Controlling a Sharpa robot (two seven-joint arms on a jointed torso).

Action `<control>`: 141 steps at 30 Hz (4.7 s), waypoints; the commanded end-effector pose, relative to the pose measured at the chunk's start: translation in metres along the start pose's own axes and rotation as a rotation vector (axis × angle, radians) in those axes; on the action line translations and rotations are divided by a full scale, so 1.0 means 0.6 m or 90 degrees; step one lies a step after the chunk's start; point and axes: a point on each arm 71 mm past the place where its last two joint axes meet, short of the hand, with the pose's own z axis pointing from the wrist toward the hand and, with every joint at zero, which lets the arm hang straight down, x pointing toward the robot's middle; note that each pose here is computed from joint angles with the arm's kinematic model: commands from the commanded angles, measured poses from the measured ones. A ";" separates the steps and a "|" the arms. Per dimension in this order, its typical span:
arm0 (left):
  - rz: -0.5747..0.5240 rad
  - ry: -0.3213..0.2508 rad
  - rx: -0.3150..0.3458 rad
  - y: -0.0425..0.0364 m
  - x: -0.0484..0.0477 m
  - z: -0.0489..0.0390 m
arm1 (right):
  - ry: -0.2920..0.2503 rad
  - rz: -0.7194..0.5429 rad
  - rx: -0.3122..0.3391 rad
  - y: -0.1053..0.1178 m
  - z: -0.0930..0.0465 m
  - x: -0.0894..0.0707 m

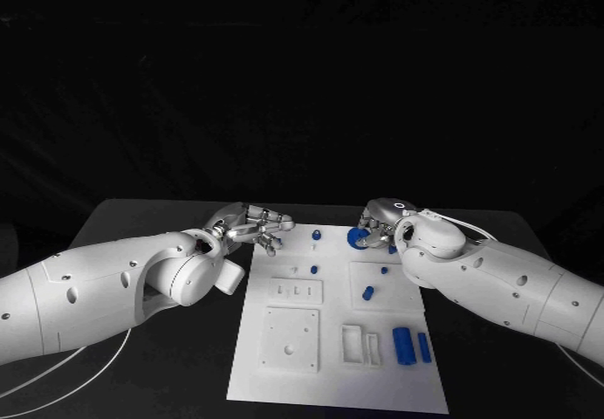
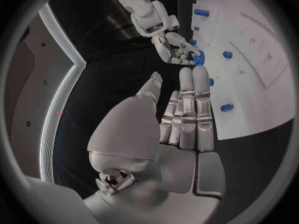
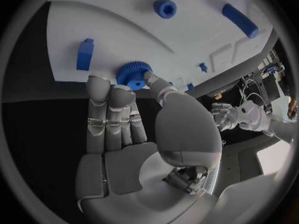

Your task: Assemble the parts on the task board

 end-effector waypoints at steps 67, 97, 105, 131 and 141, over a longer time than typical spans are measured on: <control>0.000 0.006 0.011 -0.004 0.005 0.000 | -0.063 -0.034 -0.145 0.172 -0.018 0.016; 0.001 0.006 0.009 -0.004 0.005 0.001 | -0.036 -0.041 -0.138 0.169 -0.013 0.032; 0.001 0.006 0.009 -0.004 0.005 0.002 | -0.040 -0.026 -0.136 0.169 -0.013 0.031; 0.003 -0.002 0.008 -0.003 0.002 0.001 | 0.003 0.000 -0.123 0.156 -0.013 0.040; 0.005 -0.013 0.008 -0.002 -0.004 0.001 | 0.005 0.009 -0.113 0.140 -0.018 0.043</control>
